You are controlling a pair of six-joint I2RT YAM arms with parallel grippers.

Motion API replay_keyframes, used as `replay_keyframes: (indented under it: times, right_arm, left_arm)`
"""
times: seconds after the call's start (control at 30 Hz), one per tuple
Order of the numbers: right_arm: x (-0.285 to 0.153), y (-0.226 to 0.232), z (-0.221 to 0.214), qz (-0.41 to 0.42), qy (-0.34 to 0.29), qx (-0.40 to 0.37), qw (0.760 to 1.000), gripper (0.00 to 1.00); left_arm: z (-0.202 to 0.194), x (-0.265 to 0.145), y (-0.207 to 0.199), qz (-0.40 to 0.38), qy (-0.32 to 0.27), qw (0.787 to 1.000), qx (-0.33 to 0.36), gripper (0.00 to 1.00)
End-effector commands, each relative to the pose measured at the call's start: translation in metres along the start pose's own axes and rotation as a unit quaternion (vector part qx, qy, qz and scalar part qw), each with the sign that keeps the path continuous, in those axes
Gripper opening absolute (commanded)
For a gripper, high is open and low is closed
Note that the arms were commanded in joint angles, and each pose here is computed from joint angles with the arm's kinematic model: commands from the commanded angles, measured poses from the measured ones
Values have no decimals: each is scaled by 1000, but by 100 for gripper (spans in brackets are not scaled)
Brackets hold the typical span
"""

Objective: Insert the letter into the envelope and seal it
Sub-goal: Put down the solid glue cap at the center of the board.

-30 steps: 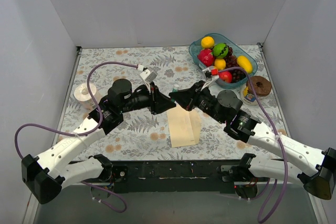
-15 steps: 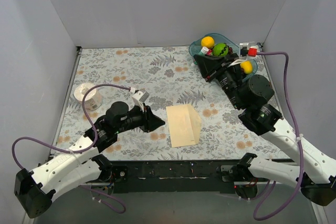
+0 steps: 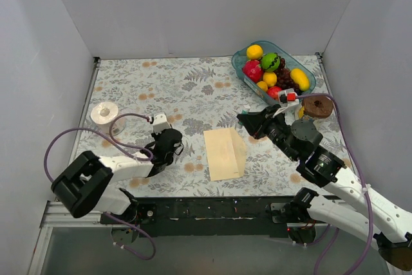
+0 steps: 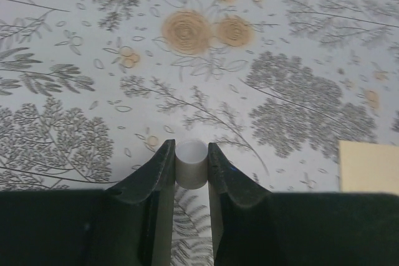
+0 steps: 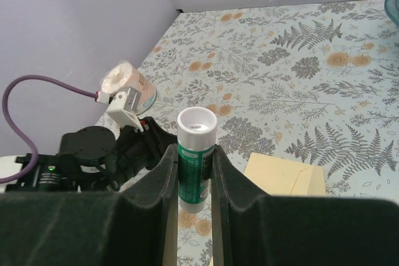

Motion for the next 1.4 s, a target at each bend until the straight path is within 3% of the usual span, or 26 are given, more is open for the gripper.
replay_keyframes:
  times: [0.0,0.27,0.43,0.63,0.83,1.03,1.07,1.27,1.37]
  right_arm:
    - [-12,2,-2,11,8,15,1000,1]
    - [-11,3,-17,21,53,13,998,1]
    - [-10,5,-23,24,81,9,996,1]
    - [-15,5,-19,15,81,1,997,1]
    - [-22,0,-18,2,78,8,997,1]
    - [-25,-6,-20,-9,71,12,997,1]
    - [-24,-7,-20,-11,73,12,997,1]
    - [-23,-7,-20,-15,76,9,997,1]
    - [-22,-7,-20,-18,75,8,997,1]
  left_arm:
    - [13,19,30,135,-103,985,-19,0]
    - [-4,30,26,125,-141,982,0,0]
    - [-6,30,21,132,-169,975,52,1]
    - [-18,30,16,143,-196,965,103,16]
    - [-29,27,20,134,-189,970,76,22]
    - [-44,29,19,121,-158,978,60,36]
    - [-46,29,20,122,-154,979,60,42]
    - [-54,29,21,119,-140,982,42,46]
    - [-53,29,20,117,-140,982,41,53]
Point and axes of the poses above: each gripper's point midway between its finger pads, its own x axis out along the fingers, its own y axis along the line the jaws close on, z = x × y, the point moved 4 cm from there along -x, back along the fingers, and after that the axes turned 15 degrees about x, right-handed, at the moved point
